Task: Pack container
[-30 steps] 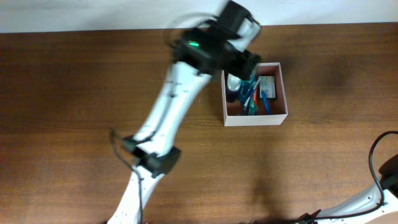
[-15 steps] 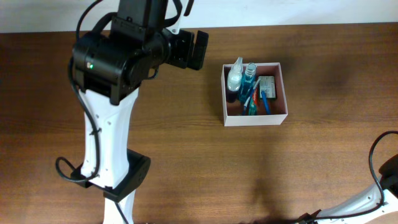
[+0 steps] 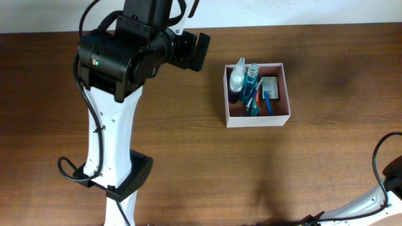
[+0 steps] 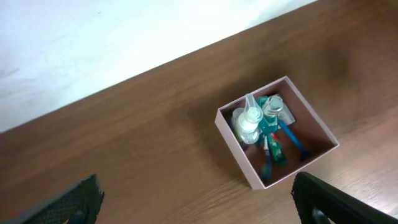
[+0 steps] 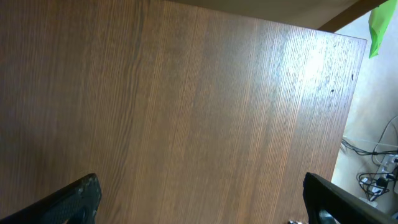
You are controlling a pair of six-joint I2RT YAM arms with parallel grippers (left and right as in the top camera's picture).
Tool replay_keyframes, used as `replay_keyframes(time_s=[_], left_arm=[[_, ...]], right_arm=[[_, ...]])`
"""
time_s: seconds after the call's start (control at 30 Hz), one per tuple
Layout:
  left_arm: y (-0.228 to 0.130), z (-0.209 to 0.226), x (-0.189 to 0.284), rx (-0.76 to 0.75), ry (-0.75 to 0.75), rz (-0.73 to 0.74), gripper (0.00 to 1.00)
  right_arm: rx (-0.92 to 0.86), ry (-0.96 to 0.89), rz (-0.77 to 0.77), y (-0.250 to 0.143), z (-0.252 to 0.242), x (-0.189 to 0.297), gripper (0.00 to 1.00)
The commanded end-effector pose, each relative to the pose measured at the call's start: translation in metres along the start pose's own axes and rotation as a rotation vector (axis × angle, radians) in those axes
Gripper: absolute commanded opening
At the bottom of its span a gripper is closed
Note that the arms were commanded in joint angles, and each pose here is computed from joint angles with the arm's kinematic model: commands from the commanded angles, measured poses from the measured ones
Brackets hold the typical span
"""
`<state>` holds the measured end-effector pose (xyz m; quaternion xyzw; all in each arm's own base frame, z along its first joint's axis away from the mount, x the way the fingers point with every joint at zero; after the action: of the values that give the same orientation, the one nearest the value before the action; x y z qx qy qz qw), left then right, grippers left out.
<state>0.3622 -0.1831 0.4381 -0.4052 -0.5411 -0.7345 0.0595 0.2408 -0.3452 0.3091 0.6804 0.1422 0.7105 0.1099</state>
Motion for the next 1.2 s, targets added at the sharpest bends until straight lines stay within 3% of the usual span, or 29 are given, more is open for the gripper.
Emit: replay_keyframes(time_s=[0.0, 0.3, 0.47, 0.8, 1.17], left_arm=[[-0.003, 0.005, -0.002, -0.114, 0.017, 0.020, 0.99], [-0.001, 0.030, -0.003, -0.087, 0.046, -0.020, 0.99], [-0.023, 0.050, -0.016, -0.050, 0.075, -0.049, 0.99], [-0.093, 0.072, -0.020, 0.011, 0.037, -0.213, 0.99], [-0.187, 0.065, 0.013, 0.072, 0.150, -0.473, 0.99]], right_arm=[[0.003, -0.010, -0.009, 0.000, -0.003, 0.004, 0.99], [0.003, -0.010, -0.009, 0.000, -0.003, 0.004, 0.99], [0.003, -0.010, -0.009, 0.000, -0.003, 0.004, 0.99], [0.003, -0.010, -0.009, 0.000, -0.003, 0.004, 0.99], [0.003, -0.010, -0.009, 0.000, -0.003, 0.004, 0.99]])
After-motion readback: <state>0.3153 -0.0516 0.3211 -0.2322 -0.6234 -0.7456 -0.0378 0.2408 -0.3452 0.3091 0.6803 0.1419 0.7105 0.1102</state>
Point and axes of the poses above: each gripper's point midway between its finger pads, its own x axis back along the fingers, its own z axis along the line the jaws close on, y = z × x, the point moved 5 cm from there along x, back along the fingers, and after that the axes turned 7 degrees about -x, right-handed, at the moved point
